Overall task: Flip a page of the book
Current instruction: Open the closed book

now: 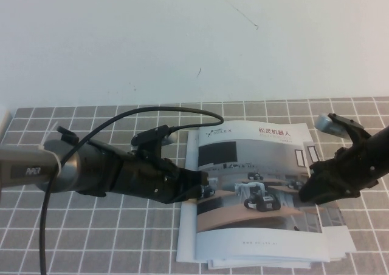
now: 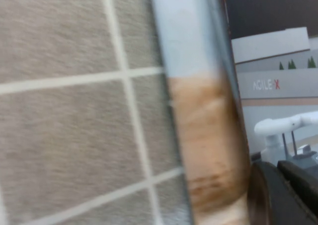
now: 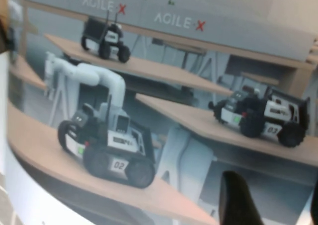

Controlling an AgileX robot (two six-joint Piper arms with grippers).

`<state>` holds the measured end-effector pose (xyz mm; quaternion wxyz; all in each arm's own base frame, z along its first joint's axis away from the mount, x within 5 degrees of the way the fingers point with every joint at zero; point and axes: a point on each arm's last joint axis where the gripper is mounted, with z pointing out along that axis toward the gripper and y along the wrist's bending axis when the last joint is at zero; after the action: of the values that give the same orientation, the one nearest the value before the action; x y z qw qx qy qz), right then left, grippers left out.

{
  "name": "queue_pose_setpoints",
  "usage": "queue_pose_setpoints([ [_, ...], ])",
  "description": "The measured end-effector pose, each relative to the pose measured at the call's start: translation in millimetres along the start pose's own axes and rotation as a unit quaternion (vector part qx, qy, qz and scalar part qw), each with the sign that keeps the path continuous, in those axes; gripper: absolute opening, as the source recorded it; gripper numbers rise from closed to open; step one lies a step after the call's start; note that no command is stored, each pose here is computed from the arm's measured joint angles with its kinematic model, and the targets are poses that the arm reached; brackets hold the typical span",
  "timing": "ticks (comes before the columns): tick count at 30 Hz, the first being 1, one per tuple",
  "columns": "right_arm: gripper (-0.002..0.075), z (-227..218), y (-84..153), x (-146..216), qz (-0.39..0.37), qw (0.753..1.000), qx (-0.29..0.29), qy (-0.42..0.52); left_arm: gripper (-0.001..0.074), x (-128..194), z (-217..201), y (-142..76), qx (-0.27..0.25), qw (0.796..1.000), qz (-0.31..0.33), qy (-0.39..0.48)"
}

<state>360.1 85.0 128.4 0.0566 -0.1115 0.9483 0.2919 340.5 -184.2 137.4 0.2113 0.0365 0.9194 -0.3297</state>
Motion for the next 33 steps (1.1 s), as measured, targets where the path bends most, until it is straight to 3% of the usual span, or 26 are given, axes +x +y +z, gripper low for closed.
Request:
queue_pose_setpoints([
  [8, 0.0316, 4.9, 12.7, -6.1, -0.002, 0.997, -0.073, -0.033, -0.0004, -0.7, -0.2, 1.3, -0.004, 1.000, 0.000, -0.003],
  [33, 0.0316, -45.1, 54.6, -9.3, -0.053, 0.987, -0.123, -0.083, -0.0004, -0.6, -0.2, 1.0, -0.002, 1.000, 0.000, -0.002],
])
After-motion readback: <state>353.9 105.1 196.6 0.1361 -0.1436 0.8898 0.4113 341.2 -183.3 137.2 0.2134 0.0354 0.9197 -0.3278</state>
